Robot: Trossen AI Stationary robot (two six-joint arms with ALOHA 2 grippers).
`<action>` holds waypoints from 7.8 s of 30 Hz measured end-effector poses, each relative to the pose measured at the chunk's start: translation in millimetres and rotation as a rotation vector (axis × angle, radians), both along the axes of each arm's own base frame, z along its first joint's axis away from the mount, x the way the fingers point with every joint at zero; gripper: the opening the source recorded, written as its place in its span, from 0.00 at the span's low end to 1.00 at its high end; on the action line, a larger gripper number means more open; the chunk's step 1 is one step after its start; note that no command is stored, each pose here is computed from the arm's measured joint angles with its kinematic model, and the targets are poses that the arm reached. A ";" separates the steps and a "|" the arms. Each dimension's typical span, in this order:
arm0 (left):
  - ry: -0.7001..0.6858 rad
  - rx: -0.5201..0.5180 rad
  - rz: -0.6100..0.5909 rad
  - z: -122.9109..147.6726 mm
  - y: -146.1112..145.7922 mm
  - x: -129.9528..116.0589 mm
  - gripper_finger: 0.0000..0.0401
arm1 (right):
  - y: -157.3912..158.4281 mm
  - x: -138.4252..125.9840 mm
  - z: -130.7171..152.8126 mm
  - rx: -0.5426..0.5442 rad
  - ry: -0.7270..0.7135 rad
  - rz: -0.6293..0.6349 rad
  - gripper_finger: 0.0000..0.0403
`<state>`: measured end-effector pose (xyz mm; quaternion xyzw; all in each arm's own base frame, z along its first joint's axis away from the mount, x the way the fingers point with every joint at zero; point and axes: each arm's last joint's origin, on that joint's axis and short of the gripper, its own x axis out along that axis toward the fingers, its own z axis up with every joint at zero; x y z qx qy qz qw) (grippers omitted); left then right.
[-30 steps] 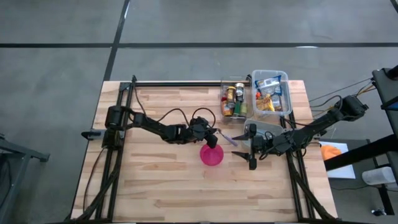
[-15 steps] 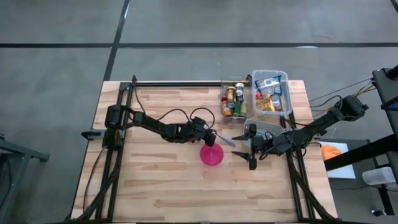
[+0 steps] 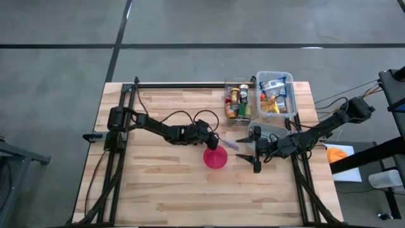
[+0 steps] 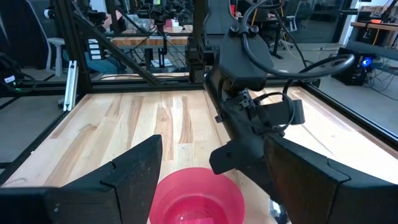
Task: Pick & Place Food Item
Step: Put the purple spoon into the gray bin
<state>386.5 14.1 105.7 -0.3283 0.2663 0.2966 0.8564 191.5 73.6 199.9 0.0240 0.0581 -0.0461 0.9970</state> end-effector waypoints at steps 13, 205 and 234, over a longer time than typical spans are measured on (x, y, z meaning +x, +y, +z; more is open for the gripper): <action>0.000 -0.005 -0.006 -0.5 0.9 -0.1 0.36 | 0.0 0.0 0.0 0.000 0.000 0.000 0.68; -0.163 0.276 -0.199 96.5 6.1 -227.9 0.62 | -47.3 228.9 -57.9 0.514 0.948 -1.230 0.68; -0.164 0.276 -0.198 96.5 6.1 -227.9 0.62 | -71.2 236.8 -66.5 0.574 0.938 -1.211 0.68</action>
